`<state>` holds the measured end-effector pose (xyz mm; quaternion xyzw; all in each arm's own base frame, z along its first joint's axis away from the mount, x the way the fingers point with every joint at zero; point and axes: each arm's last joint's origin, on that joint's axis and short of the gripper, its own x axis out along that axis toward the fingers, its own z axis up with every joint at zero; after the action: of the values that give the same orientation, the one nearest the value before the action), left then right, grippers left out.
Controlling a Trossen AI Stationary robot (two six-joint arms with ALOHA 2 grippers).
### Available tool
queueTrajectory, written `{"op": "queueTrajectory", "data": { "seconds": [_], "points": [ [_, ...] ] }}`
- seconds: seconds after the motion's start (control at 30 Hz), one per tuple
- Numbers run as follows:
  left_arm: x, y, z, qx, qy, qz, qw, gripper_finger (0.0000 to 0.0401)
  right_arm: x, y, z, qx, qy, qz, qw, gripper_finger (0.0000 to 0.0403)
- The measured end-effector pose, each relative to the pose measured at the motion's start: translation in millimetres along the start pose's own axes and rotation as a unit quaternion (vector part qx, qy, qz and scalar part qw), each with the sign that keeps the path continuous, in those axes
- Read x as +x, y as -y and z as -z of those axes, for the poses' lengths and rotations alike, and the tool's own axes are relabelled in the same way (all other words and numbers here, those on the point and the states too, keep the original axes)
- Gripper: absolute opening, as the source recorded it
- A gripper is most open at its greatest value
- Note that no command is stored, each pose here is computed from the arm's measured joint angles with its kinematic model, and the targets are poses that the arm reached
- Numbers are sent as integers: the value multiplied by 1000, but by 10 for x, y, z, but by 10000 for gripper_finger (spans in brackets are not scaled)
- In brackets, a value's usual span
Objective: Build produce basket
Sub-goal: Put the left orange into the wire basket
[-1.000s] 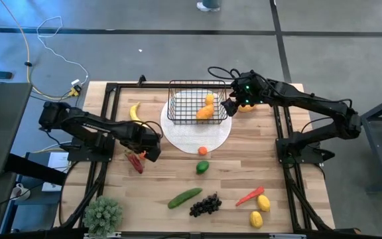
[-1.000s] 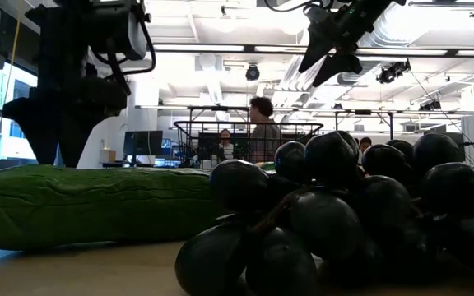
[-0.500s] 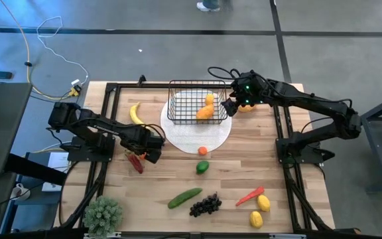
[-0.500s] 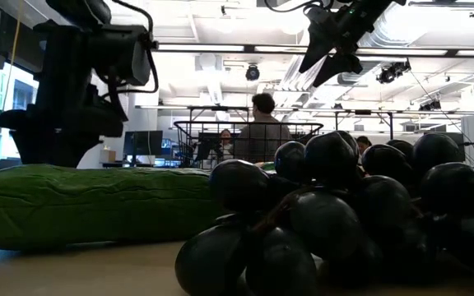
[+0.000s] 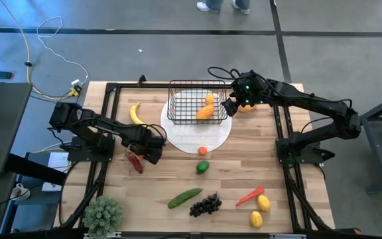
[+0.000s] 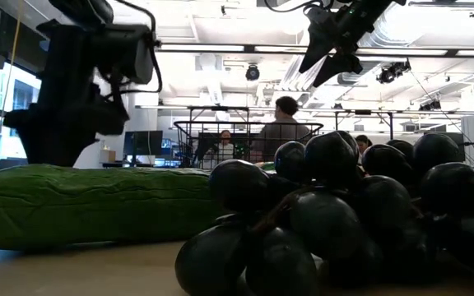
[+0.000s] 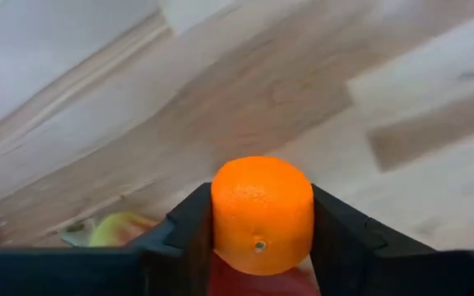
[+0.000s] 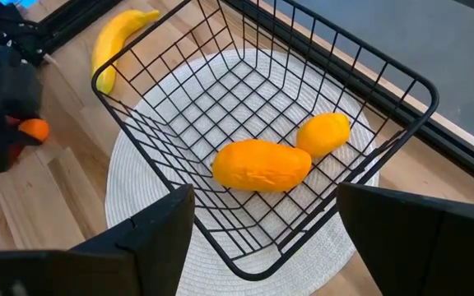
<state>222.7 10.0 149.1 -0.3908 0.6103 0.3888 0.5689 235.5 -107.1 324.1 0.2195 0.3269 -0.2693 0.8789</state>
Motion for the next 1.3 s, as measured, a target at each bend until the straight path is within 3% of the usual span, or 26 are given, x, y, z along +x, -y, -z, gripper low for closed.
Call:
{"op": "queueTrajectory", "data": {
  "seconds": [0.43, 0.87, 1.2, 1.3],
  "points": [
    [-678, 205, -217, 40, 106, 102, 988, 144, 1, 1, -1, 2, 0, 1, 1000, 277],
    [-1421, 112, -776, 103, 237, 148, 955, 147, 1, 26, -10, 33, 13, 33, 999, 277],
    [-1594, -107, -1296, 135, 339, 181, 913, 146, -3, 53, -19, 75, 34, 78, 994, 277],
    [-1559, -149, -1417, 149, 350, 171, 909, 146, -4, 58, -21, 88, 39, 86, 992, 277]
  ]
}}
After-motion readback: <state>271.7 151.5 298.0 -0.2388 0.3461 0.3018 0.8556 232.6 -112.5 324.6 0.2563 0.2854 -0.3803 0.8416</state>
